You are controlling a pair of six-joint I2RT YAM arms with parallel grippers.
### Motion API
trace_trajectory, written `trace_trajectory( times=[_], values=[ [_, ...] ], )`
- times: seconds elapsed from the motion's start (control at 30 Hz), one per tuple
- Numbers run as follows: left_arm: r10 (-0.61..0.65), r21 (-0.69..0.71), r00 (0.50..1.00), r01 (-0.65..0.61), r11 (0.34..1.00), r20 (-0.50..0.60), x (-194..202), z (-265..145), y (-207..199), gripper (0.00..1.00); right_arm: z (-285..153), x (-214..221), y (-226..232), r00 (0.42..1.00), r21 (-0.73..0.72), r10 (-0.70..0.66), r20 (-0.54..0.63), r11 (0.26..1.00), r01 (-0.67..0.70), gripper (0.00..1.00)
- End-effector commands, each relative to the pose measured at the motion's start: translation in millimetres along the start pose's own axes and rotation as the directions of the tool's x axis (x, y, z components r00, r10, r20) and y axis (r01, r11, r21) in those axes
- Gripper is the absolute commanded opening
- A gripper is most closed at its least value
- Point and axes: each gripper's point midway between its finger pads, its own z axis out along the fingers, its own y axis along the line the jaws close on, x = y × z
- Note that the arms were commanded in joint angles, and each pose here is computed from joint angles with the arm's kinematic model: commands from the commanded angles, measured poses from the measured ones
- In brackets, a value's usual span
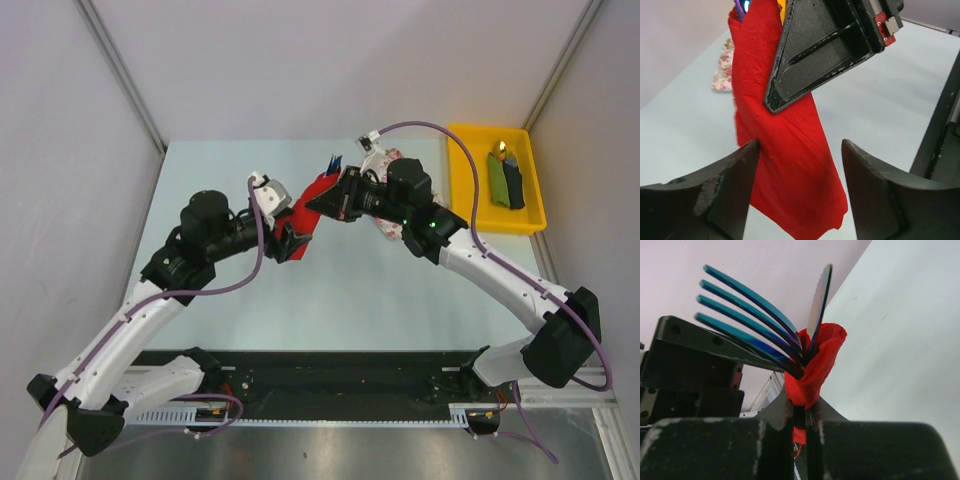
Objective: Place the utensils on the paper napkin and roll it up
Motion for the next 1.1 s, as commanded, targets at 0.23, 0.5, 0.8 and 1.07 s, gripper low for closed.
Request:
trace_trajectory(
  times=[0.23,0.5,0.8,1.07],
  values=[
    [-0.152,0.117,0.988,0.148,0.982,0.026,-15.5,7.1,-21.2,0.51,-14.8,-31.9,60.2,0.989,-0.186,-0.091,0.116,0.976,0.112,0.0],
    [-0.333,0.203,0.943,0.329,0.922,-0.012,-6.8,4.4,-23.6,0.51,-21.4,-37.8,67.3,0.986,-0.224,-0.08,0.144,0.968,0.112,0.0],
    [-0.435,0.324,0.9,0.416,0.85,-0.015,-9.6,-2.3,-33.4,0.49,-23.7,-41.8,71.9,0.985,-0.263,-0.076,0.157,0.958,0.116,0.0],
    [-0.516,0.451,0.855,0.478,0.754,-0.044,-15.8,-13.0,-50.9,0.36,-23.9,-42.4,75.4,0.983,-0.292,-0.084,0.164,0.948,0.13,0.0]
  ],
)
